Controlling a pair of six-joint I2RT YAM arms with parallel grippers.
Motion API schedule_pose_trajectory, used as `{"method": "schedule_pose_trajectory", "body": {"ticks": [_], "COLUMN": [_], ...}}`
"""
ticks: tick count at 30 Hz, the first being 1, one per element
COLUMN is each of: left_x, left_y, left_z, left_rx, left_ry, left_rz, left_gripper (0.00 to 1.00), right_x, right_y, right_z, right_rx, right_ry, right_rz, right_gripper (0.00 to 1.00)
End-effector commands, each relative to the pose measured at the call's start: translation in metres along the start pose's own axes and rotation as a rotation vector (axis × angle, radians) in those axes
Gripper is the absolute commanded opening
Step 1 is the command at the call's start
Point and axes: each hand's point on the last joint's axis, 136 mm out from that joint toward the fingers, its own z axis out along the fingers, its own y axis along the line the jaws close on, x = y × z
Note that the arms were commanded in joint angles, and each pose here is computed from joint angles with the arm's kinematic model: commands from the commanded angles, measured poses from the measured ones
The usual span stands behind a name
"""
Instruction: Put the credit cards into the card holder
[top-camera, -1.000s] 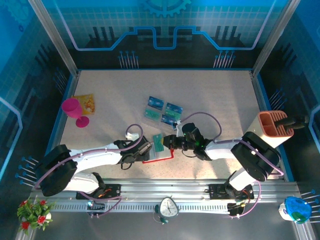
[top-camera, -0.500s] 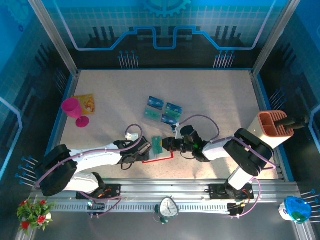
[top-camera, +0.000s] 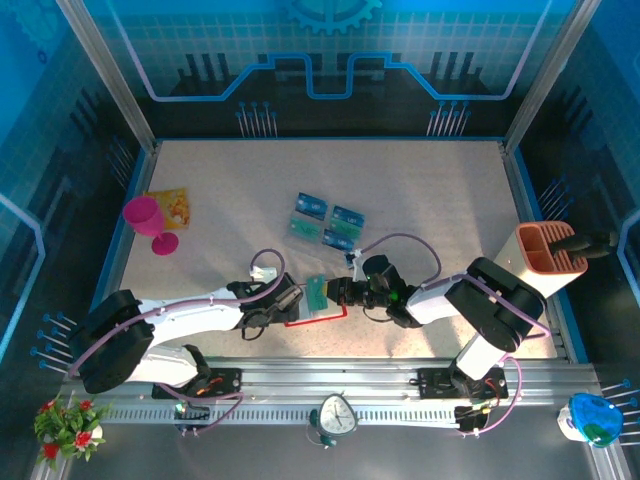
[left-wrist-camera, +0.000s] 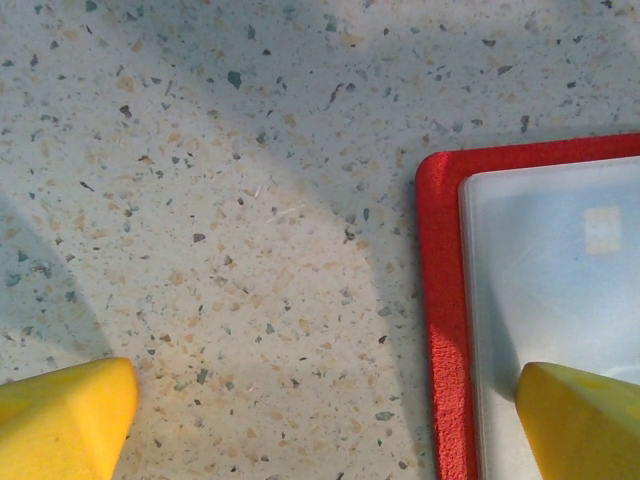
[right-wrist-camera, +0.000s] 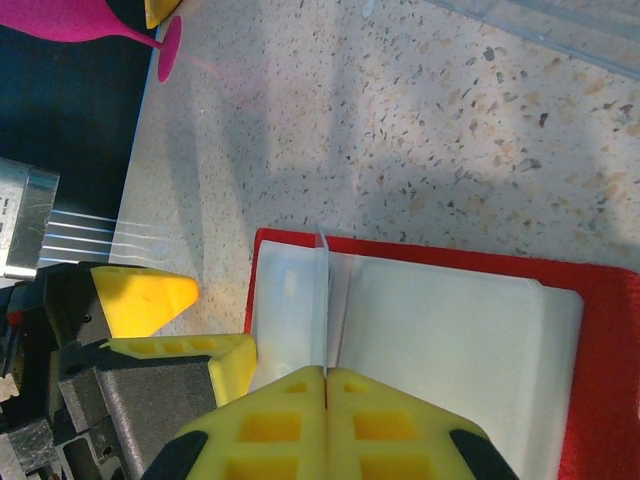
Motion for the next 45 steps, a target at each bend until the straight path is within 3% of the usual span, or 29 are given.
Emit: {"method": "schedule_pose_trajectory", "body": {"ticks": [1,25,45], "left_x": [0.011,0.01,0.011], "left_y": [0.019,0.018,0.019], "left_z": [0.003,0.003,0.003], "left_rx": [-0.062,-0.058,-0.057], "left_ry": [0.017,0.014,0.012], "left_rz": [0.021,0.023,0.023], "left_gripper": [0.98,0.98,0.98], "right_x": [0.008,0.022,0.034], "right_y": [-0.006,-0.012,-0.019], "right_z": [0.003,0.004,0.011], "right_rx": [0.018,0.051,0.109], "right_ry": [0.005,0.044,0.148], "right_rz": [0.002,0.024,0.056], "right_gripper": [0.0,0.0,0.0]}}
